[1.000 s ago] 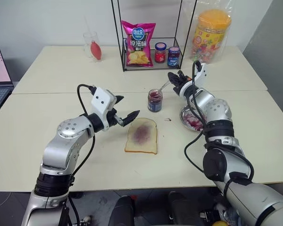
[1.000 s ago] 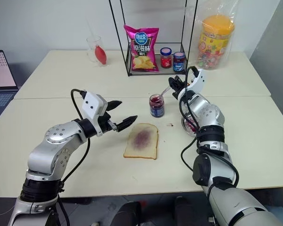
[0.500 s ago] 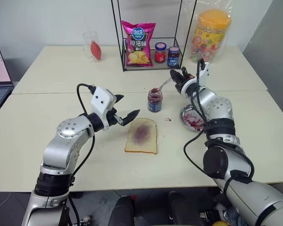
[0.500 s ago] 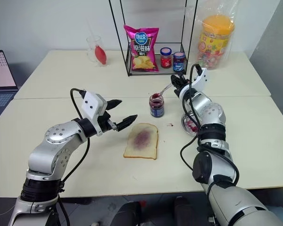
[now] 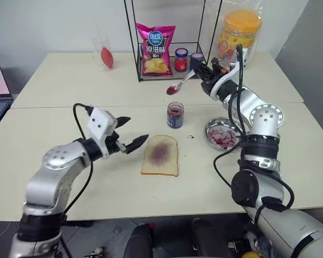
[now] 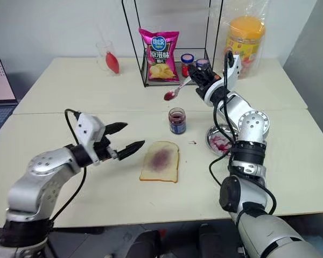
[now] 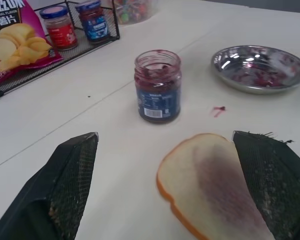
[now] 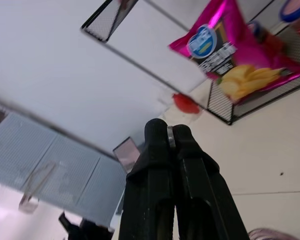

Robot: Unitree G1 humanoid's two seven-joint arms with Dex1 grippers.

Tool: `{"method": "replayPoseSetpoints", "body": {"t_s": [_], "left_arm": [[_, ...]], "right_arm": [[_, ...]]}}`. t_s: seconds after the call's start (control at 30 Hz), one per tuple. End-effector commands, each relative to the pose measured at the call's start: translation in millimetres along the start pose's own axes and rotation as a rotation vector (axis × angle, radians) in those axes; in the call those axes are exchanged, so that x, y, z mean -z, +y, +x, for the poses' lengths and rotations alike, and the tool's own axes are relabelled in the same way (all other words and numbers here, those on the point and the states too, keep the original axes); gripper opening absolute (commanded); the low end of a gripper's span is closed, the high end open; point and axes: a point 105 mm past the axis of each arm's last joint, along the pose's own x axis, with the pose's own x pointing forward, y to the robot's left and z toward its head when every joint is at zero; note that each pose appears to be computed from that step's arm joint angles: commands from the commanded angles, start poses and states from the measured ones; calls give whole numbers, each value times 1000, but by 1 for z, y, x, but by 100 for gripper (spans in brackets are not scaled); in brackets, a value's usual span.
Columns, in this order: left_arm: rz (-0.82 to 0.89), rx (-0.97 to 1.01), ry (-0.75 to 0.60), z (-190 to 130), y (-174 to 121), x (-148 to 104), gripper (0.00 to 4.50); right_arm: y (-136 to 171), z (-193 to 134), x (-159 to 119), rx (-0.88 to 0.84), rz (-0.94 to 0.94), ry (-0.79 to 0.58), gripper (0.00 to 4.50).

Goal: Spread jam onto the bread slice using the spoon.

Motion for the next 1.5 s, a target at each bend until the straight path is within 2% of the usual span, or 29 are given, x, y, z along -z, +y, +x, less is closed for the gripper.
{"method": "replayPoseSetpoints", "body": {"t_s": [0.03, 0.3, 0.67, 1.07, 1.33, 1.5], "left_arm": [[40, 23, 12, -19, -6, -2, 450], [20, 211, 217, -55, -47, 49, 450], [67, 212, 199, -50, -48, 54, 450], [81, 214, 163, -38, -50, 46, 450], [87, 209, 153, -34, -47, 46, 450], [94, 190, 145, -34, -41, 48, 450]], "right_arm": [[33, -13, 34, -130, -134, 108, 1], [37, -27, 100, -187, -321, 270, 1], [21, -21, 138, -187, -442, 332, 1], [-3, -18, 145, -171, -565, 344, 1], [-11, -21, 122, -138, -769, 281, 1], [2, -26, 106, -153, -791, 231, 1]]}}
